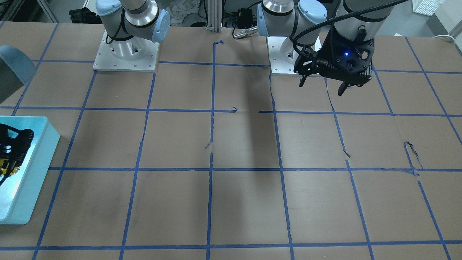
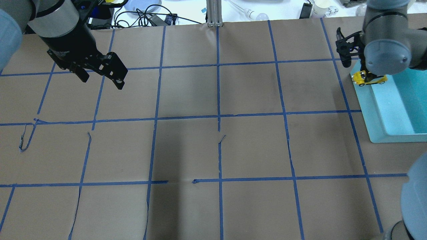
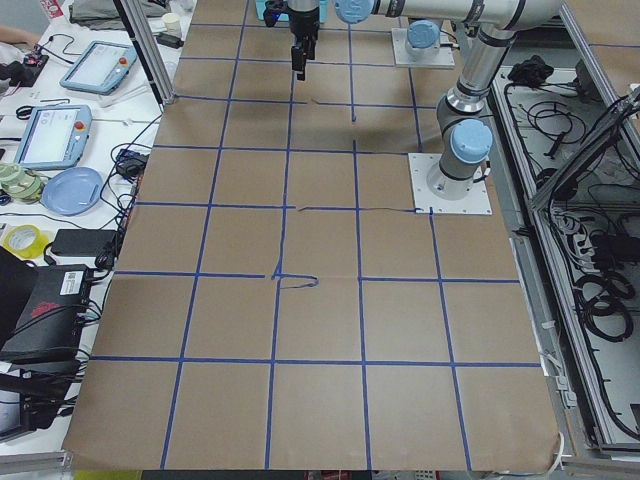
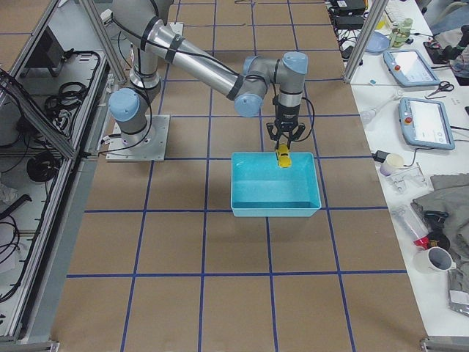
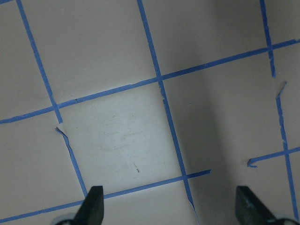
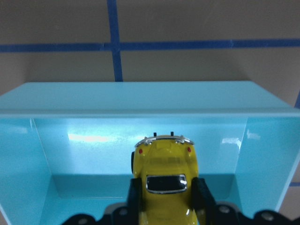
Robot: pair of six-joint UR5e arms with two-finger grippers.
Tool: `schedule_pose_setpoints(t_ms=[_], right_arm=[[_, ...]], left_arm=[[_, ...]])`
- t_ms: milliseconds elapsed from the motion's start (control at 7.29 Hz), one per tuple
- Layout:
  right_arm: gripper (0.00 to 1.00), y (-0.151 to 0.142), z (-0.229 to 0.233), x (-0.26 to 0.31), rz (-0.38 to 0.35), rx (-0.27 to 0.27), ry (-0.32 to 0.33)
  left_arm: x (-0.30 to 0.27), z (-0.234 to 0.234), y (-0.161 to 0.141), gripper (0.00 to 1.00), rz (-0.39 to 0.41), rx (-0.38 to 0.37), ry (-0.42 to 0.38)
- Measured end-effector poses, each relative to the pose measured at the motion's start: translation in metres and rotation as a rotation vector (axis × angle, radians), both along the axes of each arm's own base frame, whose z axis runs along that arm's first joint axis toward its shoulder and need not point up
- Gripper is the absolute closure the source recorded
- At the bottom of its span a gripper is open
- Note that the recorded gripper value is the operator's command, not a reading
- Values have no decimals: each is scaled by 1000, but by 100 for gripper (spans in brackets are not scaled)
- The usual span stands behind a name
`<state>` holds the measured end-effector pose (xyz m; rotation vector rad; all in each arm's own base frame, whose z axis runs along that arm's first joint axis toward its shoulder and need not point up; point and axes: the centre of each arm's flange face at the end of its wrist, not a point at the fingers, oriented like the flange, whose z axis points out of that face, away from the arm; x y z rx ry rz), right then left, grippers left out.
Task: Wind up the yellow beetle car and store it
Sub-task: 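Carry the car over the blue tray and open the right gripper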
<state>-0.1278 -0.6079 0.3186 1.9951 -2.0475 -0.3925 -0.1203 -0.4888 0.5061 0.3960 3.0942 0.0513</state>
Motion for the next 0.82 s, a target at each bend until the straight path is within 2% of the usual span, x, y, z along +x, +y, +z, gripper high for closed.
schedule_pose_setpoints(t_ms=[274, 686, 823], right_arm=[[100, 5, -31, -51, -51, 47, -18], [100, 3, -91, -69, -61, 77, -40], [76, 4, -101, -69, -63, 81, -45]], left_arm=[[1, 0, 0, 0, 0, 0, -12], [2, -1, -1, 0, 0, -1, -15], [1, -1, -1, 0, 0, -2, -15]])
